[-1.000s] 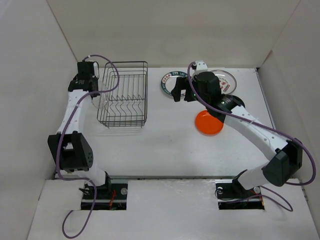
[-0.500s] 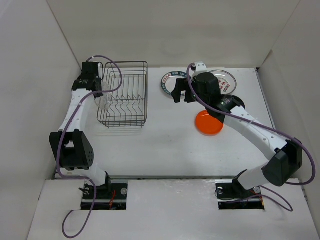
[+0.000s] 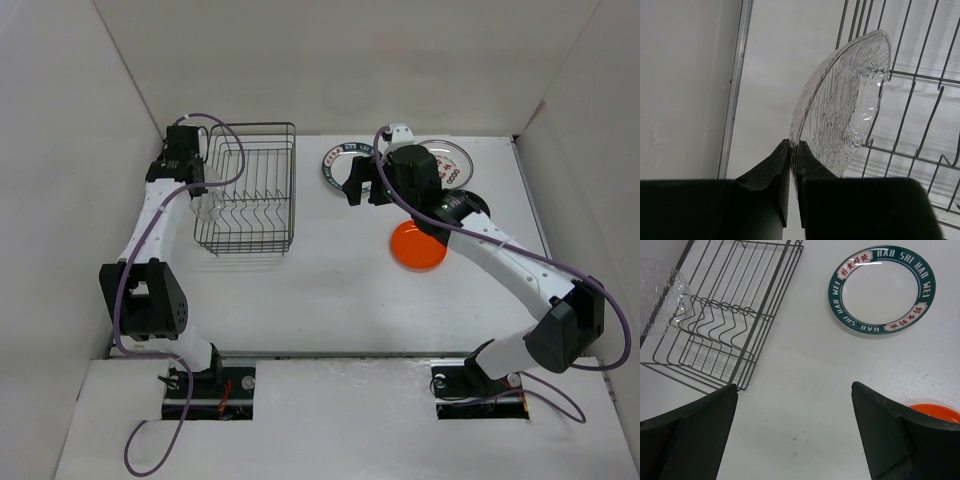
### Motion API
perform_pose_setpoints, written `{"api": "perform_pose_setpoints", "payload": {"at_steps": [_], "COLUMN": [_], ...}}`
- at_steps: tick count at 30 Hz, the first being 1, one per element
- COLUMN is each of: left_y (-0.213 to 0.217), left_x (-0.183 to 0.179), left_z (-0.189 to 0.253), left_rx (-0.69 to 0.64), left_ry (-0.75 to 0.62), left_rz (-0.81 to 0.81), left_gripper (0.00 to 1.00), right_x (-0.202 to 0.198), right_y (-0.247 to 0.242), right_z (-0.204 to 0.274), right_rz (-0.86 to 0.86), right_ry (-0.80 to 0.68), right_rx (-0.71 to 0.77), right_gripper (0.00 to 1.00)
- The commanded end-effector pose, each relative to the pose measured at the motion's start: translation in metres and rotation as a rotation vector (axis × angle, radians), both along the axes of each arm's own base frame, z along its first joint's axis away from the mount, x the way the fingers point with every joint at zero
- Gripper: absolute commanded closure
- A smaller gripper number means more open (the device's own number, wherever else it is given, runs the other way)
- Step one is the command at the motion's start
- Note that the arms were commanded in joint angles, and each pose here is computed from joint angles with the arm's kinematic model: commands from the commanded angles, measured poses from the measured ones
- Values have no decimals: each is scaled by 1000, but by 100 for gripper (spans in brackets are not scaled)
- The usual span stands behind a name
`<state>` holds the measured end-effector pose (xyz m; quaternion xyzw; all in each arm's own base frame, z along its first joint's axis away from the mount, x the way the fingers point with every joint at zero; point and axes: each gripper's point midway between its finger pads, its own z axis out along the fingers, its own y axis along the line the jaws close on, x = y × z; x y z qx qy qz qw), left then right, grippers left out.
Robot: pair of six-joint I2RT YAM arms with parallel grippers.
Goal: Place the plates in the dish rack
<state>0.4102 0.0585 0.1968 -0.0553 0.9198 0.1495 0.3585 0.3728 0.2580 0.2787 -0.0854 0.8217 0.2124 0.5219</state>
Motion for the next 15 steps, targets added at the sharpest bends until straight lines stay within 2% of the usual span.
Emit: {"api": "perform_pose_setpoints", "payload": {"at_steps": [1, 15], "left_y": [-4, 1], "left_x": [-3, -5], "left_z": [3, 28], "left_rx": [-13, 27], "left_ry": [-11, -53], "left_rz": [20, 120], "left_gripper": [100, 100], "right_x": [1, 1], "right_y": [4, 6], "right_z": [11, 6], "right_rz": [5, 14], "right_ry": [-36, -27], "right_rx": [15, 12], "right_gripper": [0, 0]}}
